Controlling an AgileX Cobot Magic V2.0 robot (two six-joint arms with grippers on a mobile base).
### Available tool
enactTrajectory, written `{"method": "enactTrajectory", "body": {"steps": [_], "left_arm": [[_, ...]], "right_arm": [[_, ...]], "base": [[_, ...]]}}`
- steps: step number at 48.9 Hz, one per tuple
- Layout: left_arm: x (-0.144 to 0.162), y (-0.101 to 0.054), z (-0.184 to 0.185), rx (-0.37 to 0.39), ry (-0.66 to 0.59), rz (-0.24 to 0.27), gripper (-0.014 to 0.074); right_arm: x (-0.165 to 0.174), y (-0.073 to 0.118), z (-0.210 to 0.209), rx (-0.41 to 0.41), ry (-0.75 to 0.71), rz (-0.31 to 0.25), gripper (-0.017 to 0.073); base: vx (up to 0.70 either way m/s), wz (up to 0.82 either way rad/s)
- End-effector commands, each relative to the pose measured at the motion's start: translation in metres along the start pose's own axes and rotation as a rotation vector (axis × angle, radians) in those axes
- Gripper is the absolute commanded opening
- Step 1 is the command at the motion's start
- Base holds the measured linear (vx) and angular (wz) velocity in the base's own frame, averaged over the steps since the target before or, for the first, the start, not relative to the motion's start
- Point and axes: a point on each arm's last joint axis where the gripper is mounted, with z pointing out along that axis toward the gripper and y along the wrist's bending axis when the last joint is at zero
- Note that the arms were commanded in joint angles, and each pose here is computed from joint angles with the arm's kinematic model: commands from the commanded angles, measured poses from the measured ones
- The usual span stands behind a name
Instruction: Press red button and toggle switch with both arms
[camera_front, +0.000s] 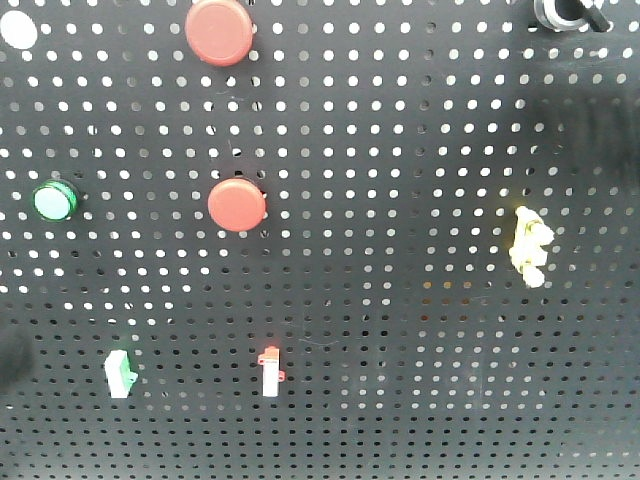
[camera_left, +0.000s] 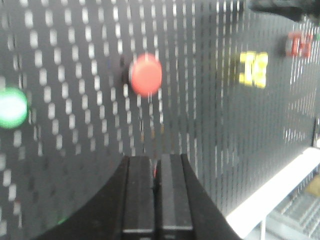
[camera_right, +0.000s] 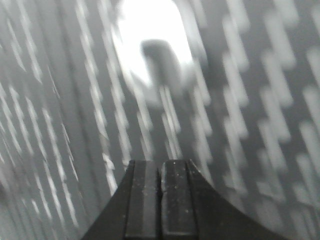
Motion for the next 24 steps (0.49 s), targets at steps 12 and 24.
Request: {"method": "enactTrajectory", "body": {"steps": [12, 24], "left_arm": [[0.064, -0.011, -0.038, 0.013, 0.019, -0.025, 0.0002], [0.098, -0.019, -0.059, 0.043, 0.009, -0.029, 0.0002]], "right_arm": [[0.056, 0.010, -0.098, 0.096, -0.092, -0.192, -0.0003], [0.127, 0.018, -0.156, 0.118, -0.156, -0.322, -0.0003]], "base": [[0.00, 0.00], [0.00, 0.00]]}}
